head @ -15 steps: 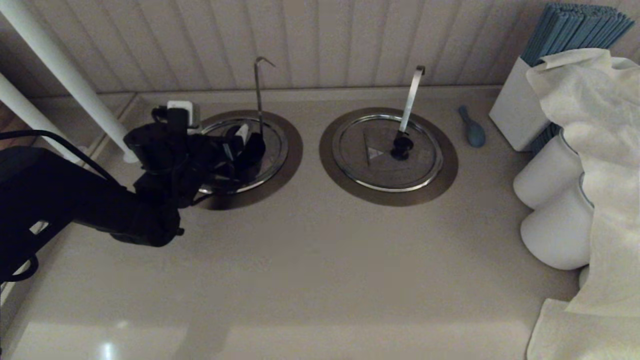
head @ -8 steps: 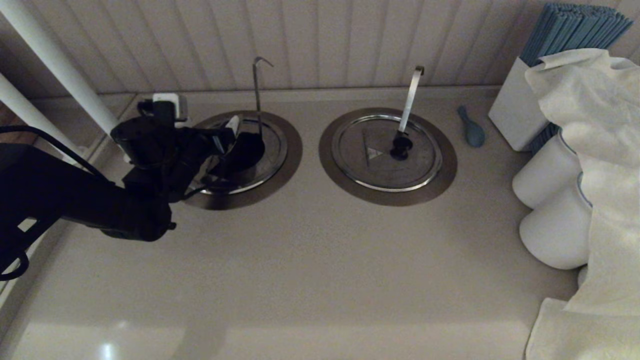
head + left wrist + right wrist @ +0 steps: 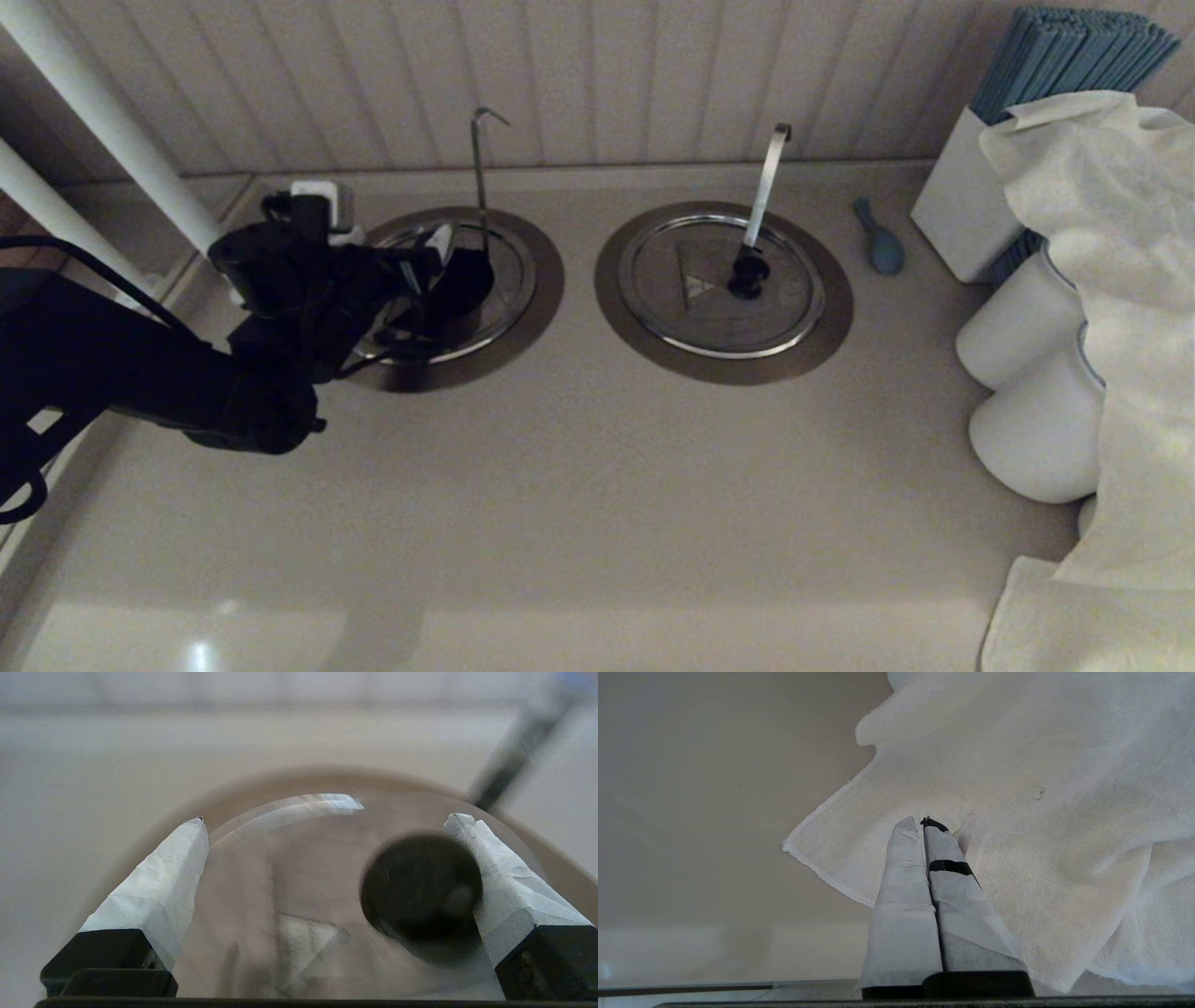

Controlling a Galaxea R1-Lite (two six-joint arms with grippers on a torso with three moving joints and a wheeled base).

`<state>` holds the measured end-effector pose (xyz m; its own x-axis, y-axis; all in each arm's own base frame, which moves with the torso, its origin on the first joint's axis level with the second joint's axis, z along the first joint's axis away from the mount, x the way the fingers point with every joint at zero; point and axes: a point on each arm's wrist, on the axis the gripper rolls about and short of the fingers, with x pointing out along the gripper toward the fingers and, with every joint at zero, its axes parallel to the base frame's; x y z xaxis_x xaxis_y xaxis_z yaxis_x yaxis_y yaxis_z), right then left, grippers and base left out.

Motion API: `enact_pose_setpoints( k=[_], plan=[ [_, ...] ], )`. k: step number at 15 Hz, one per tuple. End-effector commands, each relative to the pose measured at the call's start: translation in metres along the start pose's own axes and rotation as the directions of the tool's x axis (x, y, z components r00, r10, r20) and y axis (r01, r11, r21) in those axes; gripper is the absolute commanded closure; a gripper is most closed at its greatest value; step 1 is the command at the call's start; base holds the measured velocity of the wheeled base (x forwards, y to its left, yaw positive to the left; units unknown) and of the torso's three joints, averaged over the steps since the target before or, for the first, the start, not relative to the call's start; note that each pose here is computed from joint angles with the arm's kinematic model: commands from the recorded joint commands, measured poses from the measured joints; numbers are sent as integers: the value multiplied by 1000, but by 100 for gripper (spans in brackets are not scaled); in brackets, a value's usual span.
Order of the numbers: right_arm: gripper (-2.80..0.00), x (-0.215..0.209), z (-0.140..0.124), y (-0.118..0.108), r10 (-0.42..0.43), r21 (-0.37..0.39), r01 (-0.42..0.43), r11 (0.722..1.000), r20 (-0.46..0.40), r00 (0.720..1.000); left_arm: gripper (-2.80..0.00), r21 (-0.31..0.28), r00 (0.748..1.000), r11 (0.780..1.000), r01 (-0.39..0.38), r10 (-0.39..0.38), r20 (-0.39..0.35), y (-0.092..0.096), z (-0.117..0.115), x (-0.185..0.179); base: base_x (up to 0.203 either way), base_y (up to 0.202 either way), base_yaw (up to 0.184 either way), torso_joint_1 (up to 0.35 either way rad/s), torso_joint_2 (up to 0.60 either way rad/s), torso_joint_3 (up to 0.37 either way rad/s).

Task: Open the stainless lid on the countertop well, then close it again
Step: Open the lid

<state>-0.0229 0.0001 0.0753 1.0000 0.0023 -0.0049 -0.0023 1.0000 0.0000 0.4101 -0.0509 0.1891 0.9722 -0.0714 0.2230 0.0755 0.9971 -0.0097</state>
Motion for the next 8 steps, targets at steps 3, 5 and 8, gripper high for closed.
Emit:
enact_pose_setpoints(
  k=[3, 5, 8],
  plan=[
    [0, 0, 0, 0, 1, 1, -1, 1000, 0, 1000, -280, 0, 1000, 1000, -2, 2, 9, 2, 3, 0, 0, 0, 0, 0, 0, 0],
    [0, 0, 0, 0, 2, 1, -2, 1000, -1, 1000, -280, 2, 1000, 1000, -11, 11, 17, 6, 6, 0, 0, 0, 0, 0, 0, 0],
    [0, 0, 0, 0, 1, 0, -1, 1000, 0, 1000, -280, 5, 999, 1000, -24, 24, 28, 12, 9, 0, 0, 0, 0, 0, 0, 0]
  ],
)
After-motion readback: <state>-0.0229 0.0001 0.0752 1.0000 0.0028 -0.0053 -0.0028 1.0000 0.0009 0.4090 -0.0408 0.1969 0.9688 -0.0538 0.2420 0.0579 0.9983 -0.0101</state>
